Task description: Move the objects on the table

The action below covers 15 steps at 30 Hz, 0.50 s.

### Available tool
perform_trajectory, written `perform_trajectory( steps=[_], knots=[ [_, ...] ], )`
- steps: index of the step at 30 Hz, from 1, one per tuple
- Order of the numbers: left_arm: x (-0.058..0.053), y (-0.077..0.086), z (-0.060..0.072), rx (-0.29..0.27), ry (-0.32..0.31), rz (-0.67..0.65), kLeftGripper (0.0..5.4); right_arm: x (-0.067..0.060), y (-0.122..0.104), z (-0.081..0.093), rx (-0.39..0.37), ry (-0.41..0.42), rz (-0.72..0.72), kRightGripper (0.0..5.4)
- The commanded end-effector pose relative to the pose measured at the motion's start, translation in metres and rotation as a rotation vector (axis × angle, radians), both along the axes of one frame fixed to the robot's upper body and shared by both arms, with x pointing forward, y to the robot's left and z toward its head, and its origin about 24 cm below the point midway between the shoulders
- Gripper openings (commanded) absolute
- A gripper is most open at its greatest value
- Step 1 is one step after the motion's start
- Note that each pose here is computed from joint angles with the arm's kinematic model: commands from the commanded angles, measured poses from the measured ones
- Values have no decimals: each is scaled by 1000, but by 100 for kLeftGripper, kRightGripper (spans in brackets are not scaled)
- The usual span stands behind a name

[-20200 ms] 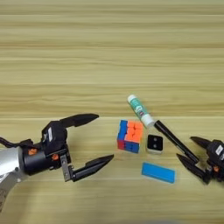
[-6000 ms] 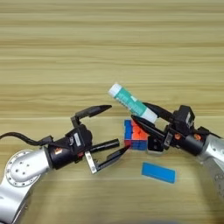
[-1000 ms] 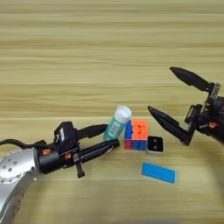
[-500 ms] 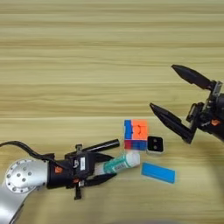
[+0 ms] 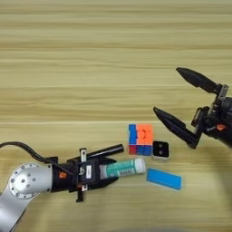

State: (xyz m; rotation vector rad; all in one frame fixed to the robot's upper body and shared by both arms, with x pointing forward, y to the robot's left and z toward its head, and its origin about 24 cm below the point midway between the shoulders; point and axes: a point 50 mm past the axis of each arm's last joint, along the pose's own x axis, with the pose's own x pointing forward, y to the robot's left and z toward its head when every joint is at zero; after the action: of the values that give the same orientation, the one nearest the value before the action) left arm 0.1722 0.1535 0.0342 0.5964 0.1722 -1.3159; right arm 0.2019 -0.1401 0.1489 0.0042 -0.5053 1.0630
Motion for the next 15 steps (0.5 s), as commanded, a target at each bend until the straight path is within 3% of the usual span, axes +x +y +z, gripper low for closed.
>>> perform_trajectory(
  steps=[1, 2, 15],
  knots=[
    [-2, 7, -10, 62, 41, 13, 159, 0, 0, 1, -14, -8, 4, 540],
    [-2, 7, -10, 63, 41, 15, 188, 1, 0, 1, -15, -8, 4, 540],
    [2, 4, -7, 22, 21, 41, 316, 2, -1, 0, -21, -3, 4, 540]
  ],
)
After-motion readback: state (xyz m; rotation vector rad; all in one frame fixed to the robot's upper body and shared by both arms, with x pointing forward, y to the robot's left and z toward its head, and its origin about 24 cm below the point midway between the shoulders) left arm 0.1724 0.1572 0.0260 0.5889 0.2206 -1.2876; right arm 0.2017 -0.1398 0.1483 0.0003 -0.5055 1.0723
